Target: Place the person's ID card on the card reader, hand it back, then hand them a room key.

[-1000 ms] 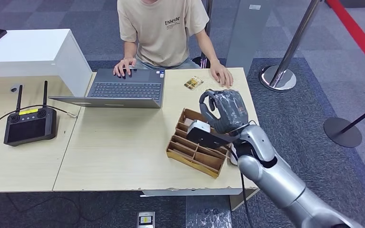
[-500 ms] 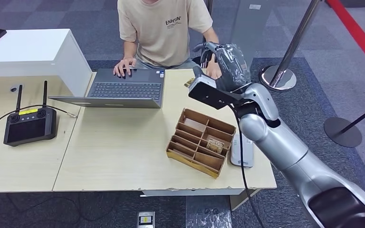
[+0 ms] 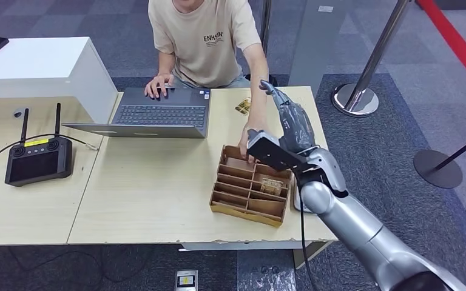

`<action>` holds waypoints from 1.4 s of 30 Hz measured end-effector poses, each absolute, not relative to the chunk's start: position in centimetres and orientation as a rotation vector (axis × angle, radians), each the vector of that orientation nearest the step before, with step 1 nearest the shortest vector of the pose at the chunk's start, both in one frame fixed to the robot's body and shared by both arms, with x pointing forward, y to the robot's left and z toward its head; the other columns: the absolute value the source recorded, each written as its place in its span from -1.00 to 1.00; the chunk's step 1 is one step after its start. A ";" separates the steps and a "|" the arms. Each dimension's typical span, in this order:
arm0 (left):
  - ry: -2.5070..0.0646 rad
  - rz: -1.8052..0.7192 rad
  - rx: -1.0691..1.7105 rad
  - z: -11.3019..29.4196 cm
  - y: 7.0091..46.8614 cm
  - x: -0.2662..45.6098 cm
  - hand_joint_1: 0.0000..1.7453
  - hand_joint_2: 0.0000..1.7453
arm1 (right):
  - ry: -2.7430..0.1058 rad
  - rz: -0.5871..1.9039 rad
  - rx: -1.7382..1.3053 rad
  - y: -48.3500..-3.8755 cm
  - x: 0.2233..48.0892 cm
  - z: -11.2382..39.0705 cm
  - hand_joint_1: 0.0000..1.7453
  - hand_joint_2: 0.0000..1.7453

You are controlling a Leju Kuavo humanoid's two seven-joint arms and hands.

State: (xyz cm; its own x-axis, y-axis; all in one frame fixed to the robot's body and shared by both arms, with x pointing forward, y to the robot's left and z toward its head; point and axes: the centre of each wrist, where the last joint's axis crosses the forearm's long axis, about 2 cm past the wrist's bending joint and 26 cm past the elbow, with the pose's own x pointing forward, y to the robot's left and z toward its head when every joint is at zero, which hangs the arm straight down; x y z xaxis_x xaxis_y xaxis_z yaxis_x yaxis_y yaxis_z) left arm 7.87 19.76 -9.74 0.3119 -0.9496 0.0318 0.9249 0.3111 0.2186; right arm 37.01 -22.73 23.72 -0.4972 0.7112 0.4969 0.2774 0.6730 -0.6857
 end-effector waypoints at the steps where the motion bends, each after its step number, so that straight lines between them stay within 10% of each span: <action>1: -0.162 -1.241 0.175 -9.8 19.8 7.8 -1.00 -1.00 | -2.067 0.683 -0.758 -22.8 36.5 23.2 1.00 1.00; 18: -0.141 -1.228 0.194 -9.8 20.0 7.5 -1.00 -1.00 | -1.967 0.759 -0.761 -24.3 32.4 19.5 0.94 1.00; 25: -0.135 -1.232 0.198 -9.8 20.0 7.5 -1.00 -1.00 | -1.944 0.799 -0.787 -24.4 32.3 19.1 -0.66 1.00; 29: -0.135 -1.234 0.201 -9.8 20.1 7.6 -1.00 -1.00 | -1.932 0.821 -0.792 -24.2 32.3 18.7 -0.88 1.00; 42: -0.134 -1.235 0.204 -9.9 20.2 7.6 -1.00 -1.00 | -1.892 0.873 -0.788 -23.8 32.3 17.5 -0.08 1.00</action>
